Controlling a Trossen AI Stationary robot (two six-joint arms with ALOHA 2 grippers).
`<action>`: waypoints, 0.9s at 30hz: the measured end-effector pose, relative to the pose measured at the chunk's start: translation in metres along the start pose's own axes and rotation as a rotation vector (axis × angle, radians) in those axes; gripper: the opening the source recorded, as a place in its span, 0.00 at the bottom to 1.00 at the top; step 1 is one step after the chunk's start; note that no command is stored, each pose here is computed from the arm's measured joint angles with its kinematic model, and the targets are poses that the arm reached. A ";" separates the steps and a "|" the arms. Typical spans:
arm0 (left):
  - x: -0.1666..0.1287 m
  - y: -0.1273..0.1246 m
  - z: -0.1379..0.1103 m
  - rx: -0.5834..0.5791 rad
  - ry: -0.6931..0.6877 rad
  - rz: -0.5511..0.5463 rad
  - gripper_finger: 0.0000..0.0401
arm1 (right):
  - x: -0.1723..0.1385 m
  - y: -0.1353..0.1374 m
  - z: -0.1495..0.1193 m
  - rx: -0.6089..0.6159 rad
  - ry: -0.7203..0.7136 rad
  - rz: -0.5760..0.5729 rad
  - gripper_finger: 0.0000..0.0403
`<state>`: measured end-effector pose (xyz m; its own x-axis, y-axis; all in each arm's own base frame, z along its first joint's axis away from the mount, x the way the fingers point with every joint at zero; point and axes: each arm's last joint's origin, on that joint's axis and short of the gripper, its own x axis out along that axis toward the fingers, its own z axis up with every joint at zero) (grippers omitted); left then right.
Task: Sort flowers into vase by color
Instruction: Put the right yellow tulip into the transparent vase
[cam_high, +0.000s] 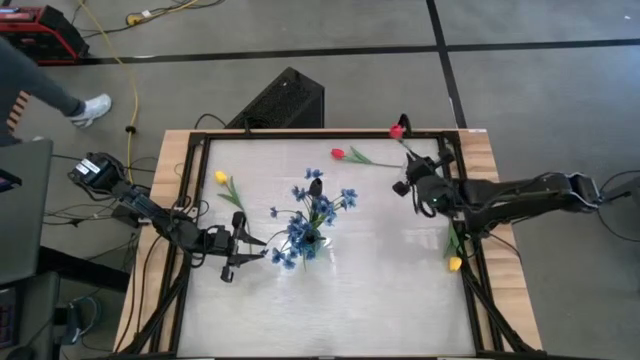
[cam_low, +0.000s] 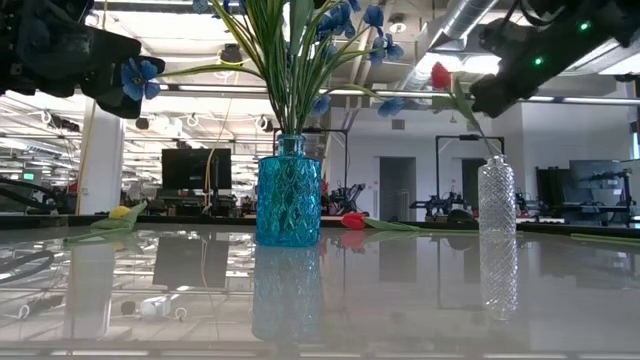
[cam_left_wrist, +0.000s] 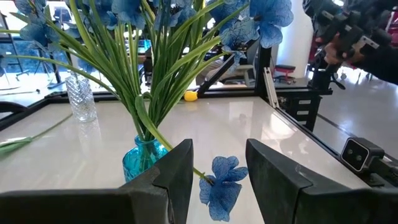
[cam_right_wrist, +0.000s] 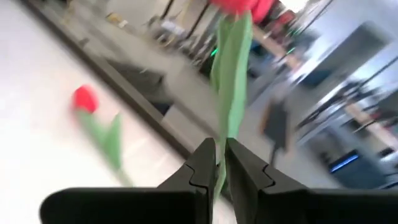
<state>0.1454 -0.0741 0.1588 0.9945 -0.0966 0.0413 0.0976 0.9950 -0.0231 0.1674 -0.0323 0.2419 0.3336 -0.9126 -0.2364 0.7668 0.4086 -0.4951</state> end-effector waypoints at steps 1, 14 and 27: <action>0.000 0.000 0.000 -0.002 0.000 0.000 0.34 | 0.000 -0.002 0.000 0.008 0.033 0.035 0.16; 0.000 0.000 0.000 -0.001 -0.001 0.000 0.34 | -0.026 -0.017 0.014 0.076 0.408 0.679 0.16; 0.000 0.000 0.000 0.015 -0.004 0.000 0.34 | -0.050 0.019 -0.009 0.440 0.993 0.745 0.18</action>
<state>0.1453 -0.0741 0.1592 0.9943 -0.0965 0.0453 0.0970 0.9953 -0.0077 0.1602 0.0215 0.2363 0.3534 0.0053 -0.9354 0.7516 0.5937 0.2874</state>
